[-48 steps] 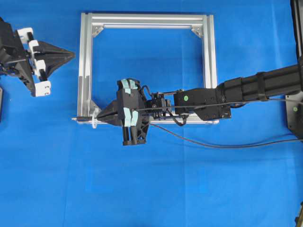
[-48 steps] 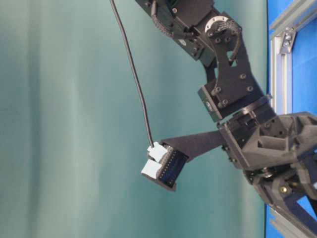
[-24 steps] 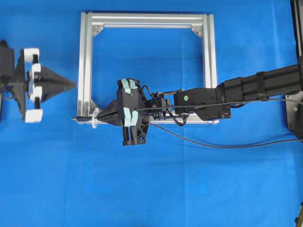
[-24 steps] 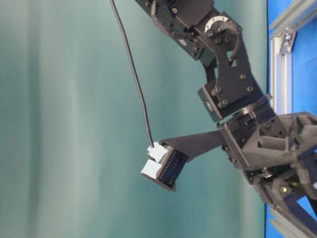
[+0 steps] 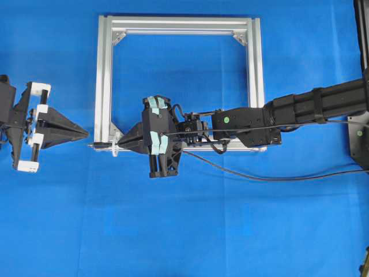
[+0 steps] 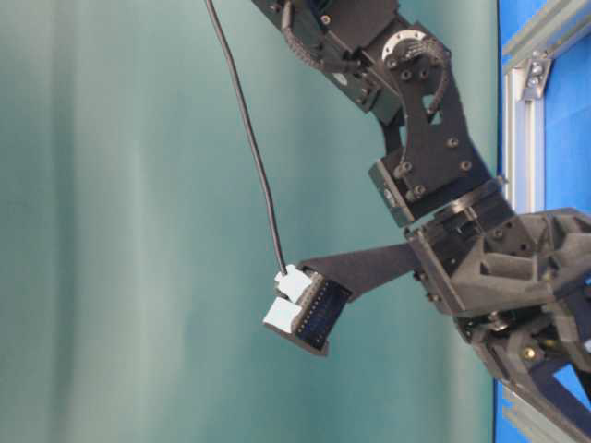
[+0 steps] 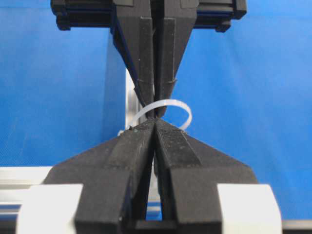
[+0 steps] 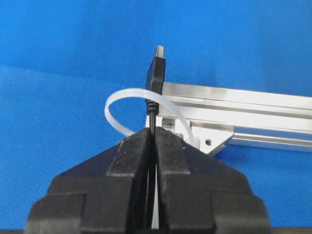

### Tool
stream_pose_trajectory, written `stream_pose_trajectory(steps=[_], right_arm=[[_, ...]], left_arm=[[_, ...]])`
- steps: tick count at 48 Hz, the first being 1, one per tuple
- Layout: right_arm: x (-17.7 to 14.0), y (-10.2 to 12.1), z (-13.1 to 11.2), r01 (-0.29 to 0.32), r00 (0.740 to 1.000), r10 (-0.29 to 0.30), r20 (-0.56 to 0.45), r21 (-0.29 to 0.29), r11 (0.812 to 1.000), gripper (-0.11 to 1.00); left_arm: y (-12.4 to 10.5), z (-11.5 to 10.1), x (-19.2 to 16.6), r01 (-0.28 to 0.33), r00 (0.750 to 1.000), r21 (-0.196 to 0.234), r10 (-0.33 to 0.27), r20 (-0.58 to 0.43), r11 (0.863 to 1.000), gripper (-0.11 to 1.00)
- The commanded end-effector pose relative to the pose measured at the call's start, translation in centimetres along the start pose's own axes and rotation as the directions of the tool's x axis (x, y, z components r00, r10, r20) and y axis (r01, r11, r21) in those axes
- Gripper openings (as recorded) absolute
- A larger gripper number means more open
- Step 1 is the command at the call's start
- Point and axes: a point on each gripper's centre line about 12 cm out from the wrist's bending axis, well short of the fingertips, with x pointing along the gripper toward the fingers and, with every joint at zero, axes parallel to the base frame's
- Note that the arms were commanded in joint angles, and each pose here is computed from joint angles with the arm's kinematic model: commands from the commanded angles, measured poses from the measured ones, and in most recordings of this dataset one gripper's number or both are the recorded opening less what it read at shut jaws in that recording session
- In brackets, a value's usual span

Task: Insert the wire through the string loop located on the left side.
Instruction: 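Move the left gripper, open, toward the plug tip beyond the loop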

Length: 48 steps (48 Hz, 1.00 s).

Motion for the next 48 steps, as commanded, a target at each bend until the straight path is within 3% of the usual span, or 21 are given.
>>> stream_pose_trajectory(steps=[1,12,17,24,28,48], right_arm=[[-0.31,-0.03,1.75,-0.001,0.999,0.001,0.045,0.001,1.0,0.0],[-0.31,-0.04,1.74,0.0,0.999,0.0,0.043,0.004,1.0,0.0],[-0.34,-0.03,1.79,-0.001,0.999,0.001,0.043,0.001,1.0,0.0],[-0.34,-0.03,1.77,0.0,0.999,0.0,0.042,0.001,1.0,0.0],[-0.34,-0.03,1.77,0.0,0.999,0.0,0.042,0.001,1.0,0.0],[-0.34,-0.03,1.77,0.0,0.999,0.0,0.042,0.001,1.0,0.0]], left_arm=[[-0.17,0.79,0.43,0.007,1.0,0.004,-0.007,0.023,1.0,0.0],[-0.17,0.77,0.43,0.006,1.0,0.004,-0.007,0.021,1.0,0.05],[-0.17,0.76,0.43,0.006,1.0,0.002,-0.006,0.02,1.0,0.29],[-0.17,0.63,0.43,0.006,1.0,0.004,-0.006,0.009,1.0,0.75],[-0.18,0.67,0.46,0.006,1.0,0.002,-0.006,0.009,1.0,0.9],[-0.28,0.38,1.03,0.009,1.0,-0.006,-0.009,-0.014,1.0,0.9]])
